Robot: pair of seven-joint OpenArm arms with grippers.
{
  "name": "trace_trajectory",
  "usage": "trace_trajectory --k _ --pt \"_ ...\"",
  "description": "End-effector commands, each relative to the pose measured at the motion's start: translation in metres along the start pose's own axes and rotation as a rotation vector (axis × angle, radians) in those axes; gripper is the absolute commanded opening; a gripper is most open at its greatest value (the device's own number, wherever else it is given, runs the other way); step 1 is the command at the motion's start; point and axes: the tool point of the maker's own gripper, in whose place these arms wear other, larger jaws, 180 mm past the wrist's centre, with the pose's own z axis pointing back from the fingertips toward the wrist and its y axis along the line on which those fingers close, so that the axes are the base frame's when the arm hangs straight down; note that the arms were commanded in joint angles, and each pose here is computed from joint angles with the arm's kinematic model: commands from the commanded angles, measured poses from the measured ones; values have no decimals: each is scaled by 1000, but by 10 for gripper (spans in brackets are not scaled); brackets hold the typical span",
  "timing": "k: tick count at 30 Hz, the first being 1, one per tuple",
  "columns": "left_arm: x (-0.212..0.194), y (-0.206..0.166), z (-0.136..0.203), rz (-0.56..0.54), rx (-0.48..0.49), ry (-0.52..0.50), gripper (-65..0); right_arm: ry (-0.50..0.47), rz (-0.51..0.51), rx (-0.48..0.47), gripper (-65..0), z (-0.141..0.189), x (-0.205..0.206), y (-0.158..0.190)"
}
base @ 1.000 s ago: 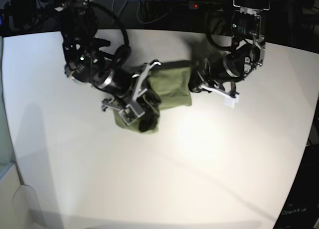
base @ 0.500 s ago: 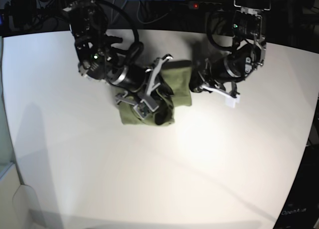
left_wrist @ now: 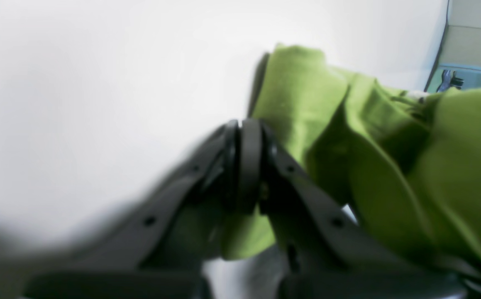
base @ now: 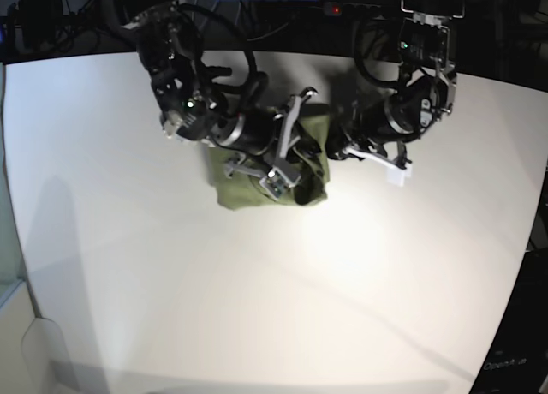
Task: Fold the T-shirt properly
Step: 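Lift the strip end with the right gripper and fold it toward the left gripper, then press and compact the folded bundle with both grippers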
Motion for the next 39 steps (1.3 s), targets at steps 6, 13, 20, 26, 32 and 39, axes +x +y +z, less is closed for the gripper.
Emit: trace_trajectory --k 6,13,20,26,32,39 --pt "4 5 3 -11 28 -6 -634 -40 -4 12 -472 -1 13 1" --pt "5 10 6 -17 39 -2 -634 -35 41 67 -84 -5 15 24" --pt "13 36 25 -45 99 -15 -634 -108 120 86 -89 12 38 41" --pt "29 59 64 -54 155 -91 -634 -86 147 52 -232 18 31 25" --pt "39 31 82 -66 65 -138 -634 -90 123 -14 -595 26 31 -2" --pt "42 -34 91 -122 -126 -131 -634 -54 138 -73 -646 38 20 -28"
